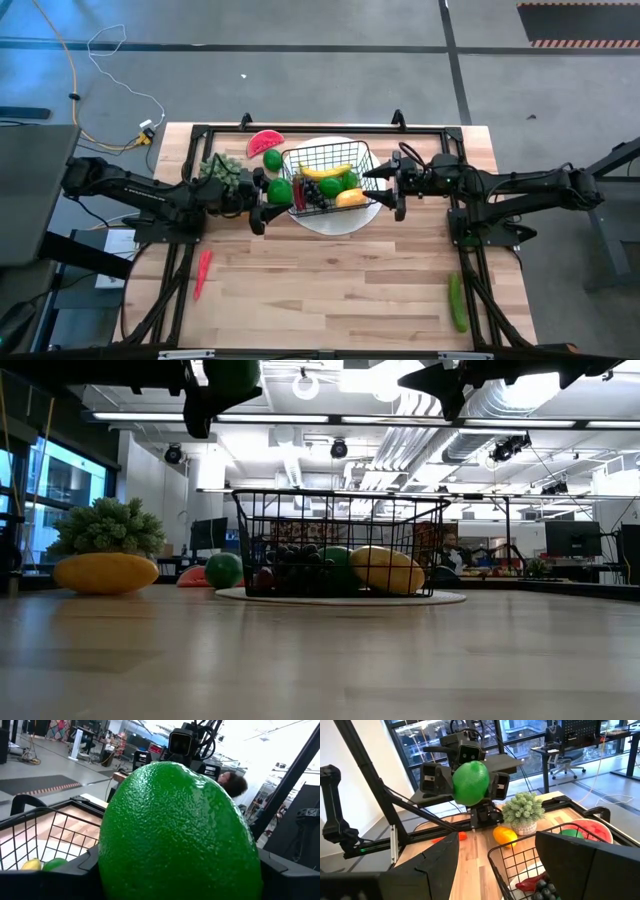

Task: Build produce basket
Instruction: Put the green lime into the black wire basket

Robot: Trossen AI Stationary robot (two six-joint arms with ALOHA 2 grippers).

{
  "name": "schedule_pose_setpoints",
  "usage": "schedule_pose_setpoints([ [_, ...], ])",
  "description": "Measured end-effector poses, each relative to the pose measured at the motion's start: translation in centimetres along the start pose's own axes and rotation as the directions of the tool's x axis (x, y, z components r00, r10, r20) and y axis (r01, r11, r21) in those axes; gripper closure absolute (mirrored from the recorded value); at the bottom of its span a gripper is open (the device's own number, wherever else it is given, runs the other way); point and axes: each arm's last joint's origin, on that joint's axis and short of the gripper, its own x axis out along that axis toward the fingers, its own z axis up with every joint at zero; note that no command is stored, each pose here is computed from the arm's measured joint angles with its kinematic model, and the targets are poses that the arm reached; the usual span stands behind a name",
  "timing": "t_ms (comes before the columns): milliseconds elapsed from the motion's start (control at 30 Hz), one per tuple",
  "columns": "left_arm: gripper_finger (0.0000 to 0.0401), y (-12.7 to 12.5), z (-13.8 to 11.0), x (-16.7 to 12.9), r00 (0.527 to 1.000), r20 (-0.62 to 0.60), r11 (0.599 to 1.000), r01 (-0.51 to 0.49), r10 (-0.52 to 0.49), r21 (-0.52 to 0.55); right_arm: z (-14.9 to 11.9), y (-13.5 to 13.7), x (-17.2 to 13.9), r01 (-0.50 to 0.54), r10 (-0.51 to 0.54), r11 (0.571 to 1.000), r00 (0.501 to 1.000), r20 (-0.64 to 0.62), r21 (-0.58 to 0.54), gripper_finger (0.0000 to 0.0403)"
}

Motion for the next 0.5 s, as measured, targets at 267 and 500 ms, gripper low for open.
schedule_pose_setpoints([
  [267, 0.0121, 0.0, 0.0, 0.0, 1.000, 0.000, 1.000, 0.000, 0.000, 0.024, 0.1, 0.1, 0.0, -0.036, 0.036, 0.999, 0.999, 0.009, 0.028, 0.0158],
  [500, 0.0121, -0.7, 2.2, 1.5, 0.999, -0.018, 0.999, -0.030, 0.031, 0.039, 0.4, 0.2, 0.0, -0.052, 0.050, 0.998, 0.998, 0.033, 0.044, 0.0158],
])
